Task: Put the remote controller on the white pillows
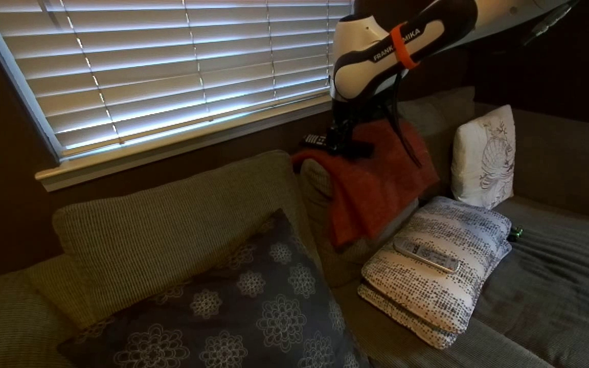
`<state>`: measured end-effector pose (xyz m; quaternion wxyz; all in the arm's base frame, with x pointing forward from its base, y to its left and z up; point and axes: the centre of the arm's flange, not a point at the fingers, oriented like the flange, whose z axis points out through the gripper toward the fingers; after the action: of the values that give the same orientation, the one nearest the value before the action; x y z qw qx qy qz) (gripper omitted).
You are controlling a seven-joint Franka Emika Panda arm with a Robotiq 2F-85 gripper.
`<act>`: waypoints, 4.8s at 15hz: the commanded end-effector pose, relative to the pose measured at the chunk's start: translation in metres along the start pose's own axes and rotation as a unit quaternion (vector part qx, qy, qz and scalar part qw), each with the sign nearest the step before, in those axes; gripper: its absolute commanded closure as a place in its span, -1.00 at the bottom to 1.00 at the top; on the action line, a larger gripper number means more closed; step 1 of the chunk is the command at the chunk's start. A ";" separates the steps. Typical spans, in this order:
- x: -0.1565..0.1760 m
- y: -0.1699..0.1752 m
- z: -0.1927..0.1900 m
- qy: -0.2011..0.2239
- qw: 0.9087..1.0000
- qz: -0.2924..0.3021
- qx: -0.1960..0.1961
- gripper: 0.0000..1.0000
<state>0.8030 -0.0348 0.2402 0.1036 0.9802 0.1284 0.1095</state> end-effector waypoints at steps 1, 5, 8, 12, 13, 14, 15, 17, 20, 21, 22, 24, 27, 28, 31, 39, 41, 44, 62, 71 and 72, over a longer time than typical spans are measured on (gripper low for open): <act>0.017 0.001 0.004 -0.003 1.000 -0.001 -0.003 -0.22; 0.016 -0.003 -0.005 0.005 1.000 -0.006 -0.003 0.20; 0.012 -0.005 -0.023 0.010 1.000 0.000 0.002 0.20; 0.002 0.001 -0.058 0.026 0.999 0.007 0.020 0.20; 0.000 0.003 -0.069 0.032 0.999 0.013 0.022 0.20; -0.001 0.007 -0.078 0.038 0.999 0.016 0.029 0.20; -0.003 0.010 -0.088 0.041 0.998 0.020 0.031 0.20; -0.003 0.013 -0.093 0.038 0.998 0.026 0.035 0.20; -0.006 0.009 -0.087 0.015 0.999 0.025 0.039 0.20; -0.008 0.007 -0.085 0.010 0.999 0.024 0.040 0.20; -0.008 0.005 -0.083 0.007 0.999 0.023 0.044 -0.80; -0.009 0.000 -0.078 0.000 0.999 0.014 0.048 -0.95; -0.005 -0.006 -0.067 -0.012 0.998 0.000 0.054 -1.00; -0.004 -0.010 -0.066 -0.019 0.998 -0.007 0.061 -1.00; -0.005 -0.017 -0.065 -0.029 0.998 -0.015 0.061 -1.00; 0.015 -0.023 -0.066 0.006 0.997 -0.055 0.056 -1.00; 0.021 -0.023 -0.065 0.017 0.997 -0.060 0.053 -1.00; 0.029 -0.022 -0.062 0.048 0.996 -0.055 0.045 -1.00; 0.052 -0.018 -0.009 0.066 0.996 -0.040 0.038 -1.00; 0.046 -0.018 0.006 0.037 0.997 -0.042 0.044 -1.00; 0.045 -0.019 0.007 0.034 0.998 -0.043 0.044 -1.00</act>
<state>0.8231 -0.0064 0.2402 0.0637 0.9723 0.1765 0.1394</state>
